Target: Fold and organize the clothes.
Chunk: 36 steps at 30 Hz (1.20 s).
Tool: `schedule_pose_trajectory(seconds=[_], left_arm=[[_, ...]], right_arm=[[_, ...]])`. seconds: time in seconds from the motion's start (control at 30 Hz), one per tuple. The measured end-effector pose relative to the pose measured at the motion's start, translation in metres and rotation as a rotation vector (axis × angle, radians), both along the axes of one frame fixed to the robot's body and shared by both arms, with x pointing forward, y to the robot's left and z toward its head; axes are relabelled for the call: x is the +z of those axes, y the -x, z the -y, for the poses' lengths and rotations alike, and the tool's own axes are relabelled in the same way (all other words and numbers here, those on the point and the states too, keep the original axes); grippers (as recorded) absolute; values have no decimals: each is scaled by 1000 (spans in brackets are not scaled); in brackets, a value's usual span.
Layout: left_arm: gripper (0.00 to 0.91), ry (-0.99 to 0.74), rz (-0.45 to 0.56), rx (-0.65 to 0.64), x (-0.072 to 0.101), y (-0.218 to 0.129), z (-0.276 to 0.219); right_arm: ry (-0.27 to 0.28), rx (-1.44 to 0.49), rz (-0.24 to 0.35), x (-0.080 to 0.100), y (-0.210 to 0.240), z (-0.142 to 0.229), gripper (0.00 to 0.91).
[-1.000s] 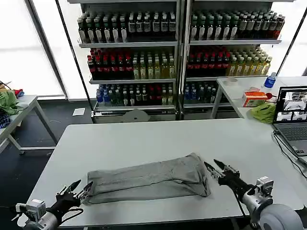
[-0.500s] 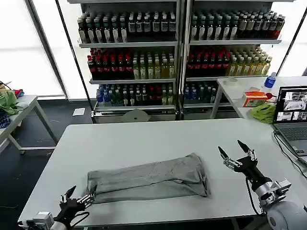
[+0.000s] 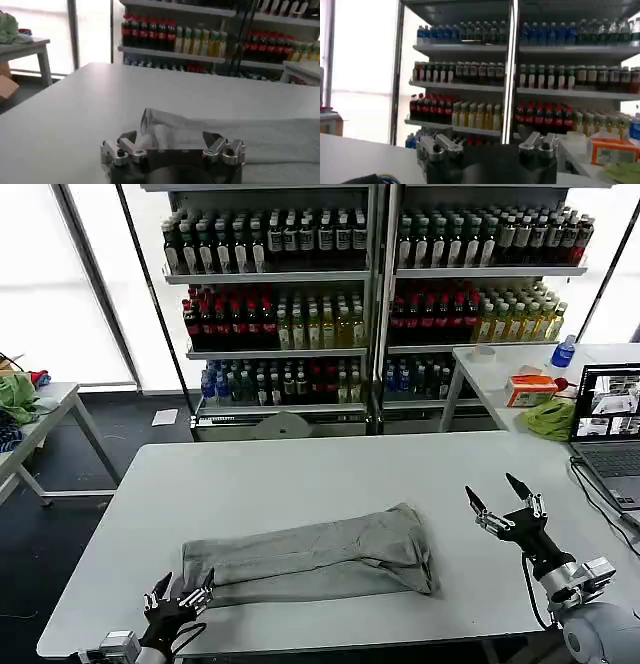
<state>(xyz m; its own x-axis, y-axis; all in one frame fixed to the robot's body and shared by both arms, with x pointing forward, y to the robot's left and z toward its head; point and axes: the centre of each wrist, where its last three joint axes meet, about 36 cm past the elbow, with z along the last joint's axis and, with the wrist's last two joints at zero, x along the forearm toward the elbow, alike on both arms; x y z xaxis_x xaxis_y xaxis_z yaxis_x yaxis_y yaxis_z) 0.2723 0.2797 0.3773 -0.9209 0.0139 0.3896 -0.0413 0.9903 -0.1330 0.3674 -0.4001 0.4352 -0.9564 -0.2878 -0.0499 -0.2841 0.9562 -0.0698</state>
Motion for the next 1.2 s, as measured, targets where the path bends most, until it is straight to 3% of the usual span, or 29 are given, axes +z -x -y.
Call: schedule_pose_trajectory(seconds=[0.1,0.23,0.37,0.87,1.2], left_arm=[[171,5,-6,1,-6,-2,1],[131,11,-20,-2,-14,-3,0],[10,15,-21,-6,-18,-5,1],[10,25,-16,-14,-19,-10,-12],[10,-107,28,43,11,-15,-84]], right_arm=[[-8,3,-3,1,0,1,907],[-32,3,-8,4,0,1,907],[-53,8,-11,7,1,0,907],[-111,16,-14,15,1,-7,907],[-136,13,-21,16,-3,-10,907]])
